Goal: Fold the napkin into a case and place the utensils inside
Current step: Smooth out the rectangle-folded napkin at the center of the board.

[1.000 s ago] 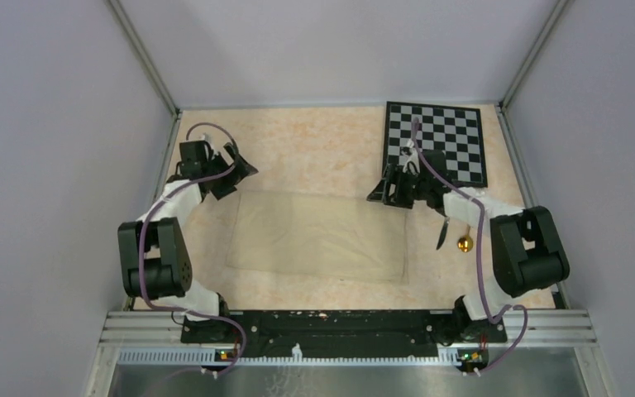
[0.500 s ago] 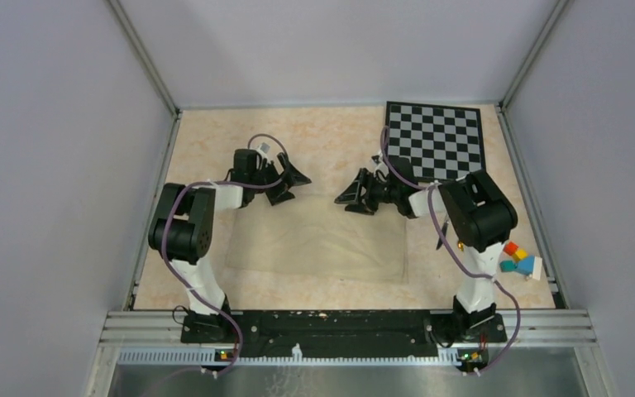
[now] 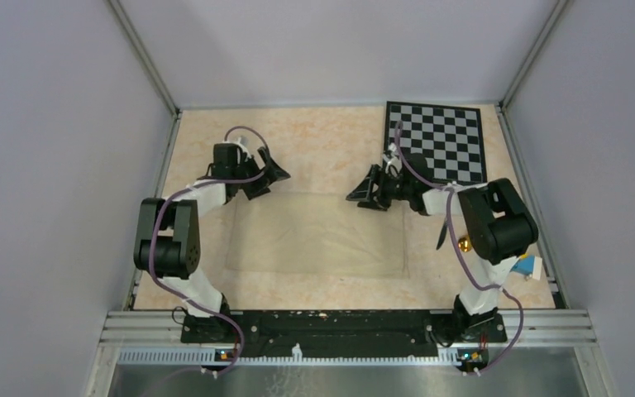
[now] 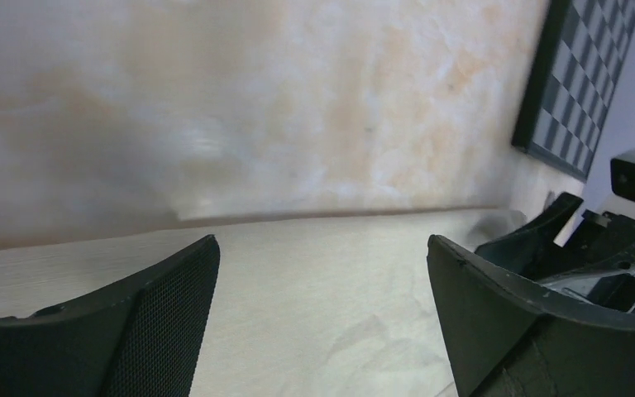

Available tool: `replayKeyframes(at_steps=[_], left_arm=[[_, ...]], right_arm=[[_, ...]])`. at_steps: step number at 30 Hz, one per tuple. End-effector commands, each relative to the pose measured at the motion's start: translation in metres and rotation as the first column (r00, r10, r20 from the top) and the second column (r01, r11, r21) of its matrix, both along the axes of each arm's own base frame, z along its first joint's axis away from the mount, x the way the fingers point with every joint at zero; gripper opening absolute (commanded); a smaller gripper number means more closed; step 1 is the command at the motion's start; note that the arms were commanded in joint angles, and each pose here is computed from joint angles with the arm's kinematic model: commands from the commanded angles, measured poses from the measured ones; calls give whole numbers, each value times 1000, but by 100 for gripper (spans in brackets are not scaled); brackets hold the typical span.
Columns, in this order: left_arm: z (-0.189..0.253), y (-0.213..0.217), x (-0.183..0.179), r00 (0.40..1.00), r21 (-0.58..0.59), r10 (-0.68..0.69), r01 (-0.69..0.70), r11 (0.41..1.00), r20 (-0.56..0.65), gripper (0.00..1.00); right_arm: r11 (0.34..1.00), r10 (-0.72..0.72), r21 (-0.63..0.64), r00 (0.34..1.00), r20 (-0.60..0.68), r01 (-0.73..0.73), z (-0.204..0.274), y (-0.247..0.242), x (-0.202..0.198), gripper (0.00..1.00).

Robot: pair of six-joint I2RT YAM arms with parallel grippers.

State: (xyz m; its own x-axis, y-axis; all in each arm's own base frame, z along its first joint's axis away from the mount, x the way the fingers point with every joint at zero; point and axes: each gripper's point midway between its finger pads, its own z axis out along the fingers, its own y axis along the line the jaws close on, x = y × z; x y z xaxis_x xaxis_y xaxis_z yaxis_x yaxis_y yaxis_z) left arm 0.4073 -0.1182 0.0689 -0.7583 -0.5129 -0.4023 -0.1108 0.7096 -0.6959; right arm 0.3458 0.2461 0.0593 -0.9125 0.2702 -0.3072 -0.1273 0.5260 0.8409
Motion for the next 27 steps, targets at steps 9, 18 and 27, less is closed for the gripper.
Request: replayKeyframes(at_steps=[9,18,27], left_arm=[[52,-32,-29,990,16,-109,108,994,85,99],[83,-41,-84,967,10,-218,218,976,130,99],[67,-109,-163,924,-69,-375,380,923,68,99]], right_arm=[[998,52,-40,998,40,-50,16,9,-31,66],[892,4,-451,1000,-27,-16,-8,-82,-109,66],[837,-292,-532,927,-235,129,-19,-110,-155,39]])
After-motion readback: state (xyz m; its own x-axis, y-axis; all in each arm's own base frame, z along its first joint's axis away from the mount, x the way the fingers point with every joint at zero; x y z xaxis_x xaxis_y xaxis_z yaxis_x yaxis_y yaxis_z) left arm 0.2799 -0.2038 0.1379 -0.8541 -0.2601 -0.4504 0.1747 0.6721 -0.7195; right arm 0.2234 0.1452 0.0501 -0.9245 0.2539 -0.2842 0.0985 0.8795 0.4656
